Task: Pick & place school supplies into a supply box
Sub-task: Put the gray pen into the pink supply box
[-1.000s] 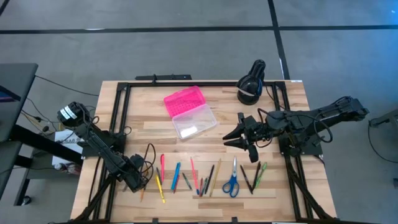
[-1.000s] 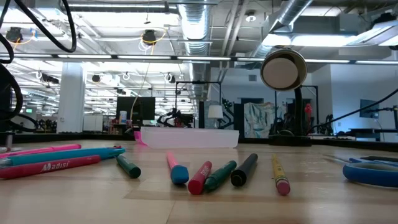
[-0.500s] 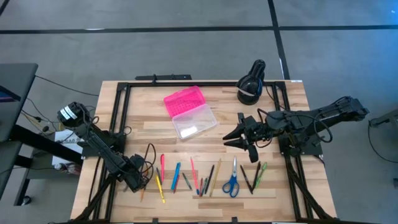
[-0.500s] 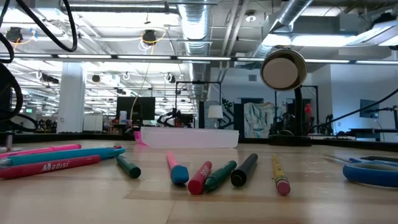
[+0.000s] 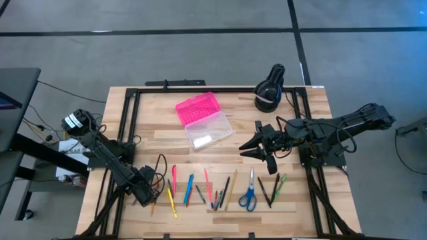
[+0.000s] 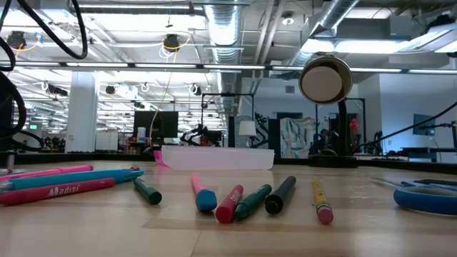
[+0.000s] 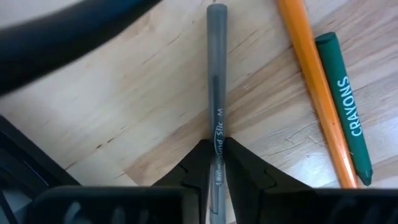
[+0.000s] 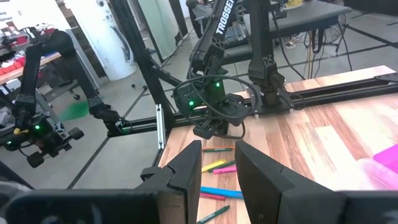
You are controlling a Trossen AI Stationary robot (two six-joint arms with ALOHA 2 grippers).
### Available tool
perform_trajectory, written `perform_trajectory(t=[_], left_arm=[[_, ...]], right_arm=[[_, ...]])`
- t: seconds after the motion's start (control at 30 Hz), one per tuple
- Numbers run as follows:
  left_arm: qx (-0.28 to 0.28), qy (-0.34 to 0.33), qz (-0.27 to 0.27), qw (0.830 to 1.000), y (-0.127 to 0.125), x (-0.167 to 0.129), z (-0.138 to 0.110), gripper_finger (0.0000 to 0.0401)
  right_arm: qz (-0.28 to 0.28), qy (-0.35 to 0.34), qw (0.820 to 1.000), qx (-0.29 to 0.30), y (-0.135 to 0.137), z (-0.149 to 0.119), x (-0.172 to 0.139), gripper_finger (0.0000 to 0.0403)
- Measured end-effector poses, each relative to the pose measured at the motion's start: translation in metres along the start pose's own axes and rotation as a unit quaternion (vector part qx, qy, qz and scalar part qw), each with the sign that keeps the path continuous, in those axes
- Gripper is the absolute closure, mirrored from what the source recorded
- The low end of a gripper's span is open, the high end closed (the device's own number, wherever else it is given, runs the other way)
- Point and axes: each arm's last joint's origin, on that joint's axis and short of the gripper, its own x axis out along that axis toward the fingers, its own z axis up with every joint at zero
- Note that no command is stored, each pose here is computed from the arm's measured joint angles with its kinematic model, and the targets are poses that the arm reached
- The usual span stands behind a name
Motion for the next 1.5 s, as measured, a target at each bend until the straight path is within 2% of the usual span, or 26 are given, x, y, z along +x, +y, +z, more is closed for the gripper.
perform_trajectory(t=[0.3, 0.6, 0.87, 1.1, 1.3, 1.5], left_arm=[[0.0, -0.003, -0.001, 1.0, 0.0, -0.001, 0.0, 0.0387], [-0.016, -0.012, -0.026, 0.999, 0.004, -0.01, 0.002, 0.0383], [-0.041, -0.063, -0.088, 0.993, 0.0, -0.02, 0.004, 0.0386], [-0.048, -0.067, -0.105, 0.991, -0.003, -0.021, 0.006, 0.0386], [-0.042, -0.083, -0.136, 0.986, -0.01, -0.023, 0.012, 0.0386], [-0.023, -0.115, -0.18, 0.977, -0.021, -0.028, 0.028, 0.0386]], right_arm=[[-0.001, 0.0, 1.0, 0.0, 0.0, 0.0, 0.0, 0.031], [-0.002, -0.001, 1.0, 0.0, 0.0, 0.0, 0.0, 0.031], [-0.002, -0.001, 1.0, 0.0, 0.0, 0.0, 0.0, 0.031], [-0.002, -0.001, 1.0, 0.0, 0.0, 0.0, 0.0, 0.031], [-0.002, -0.001, 1.0, 0.0, 0.0, 0.0, 0.0, 0.031], [-0.002, -0.001, 1.0, 0.001, 0.0, 0.0, 0.0, 0.031]])
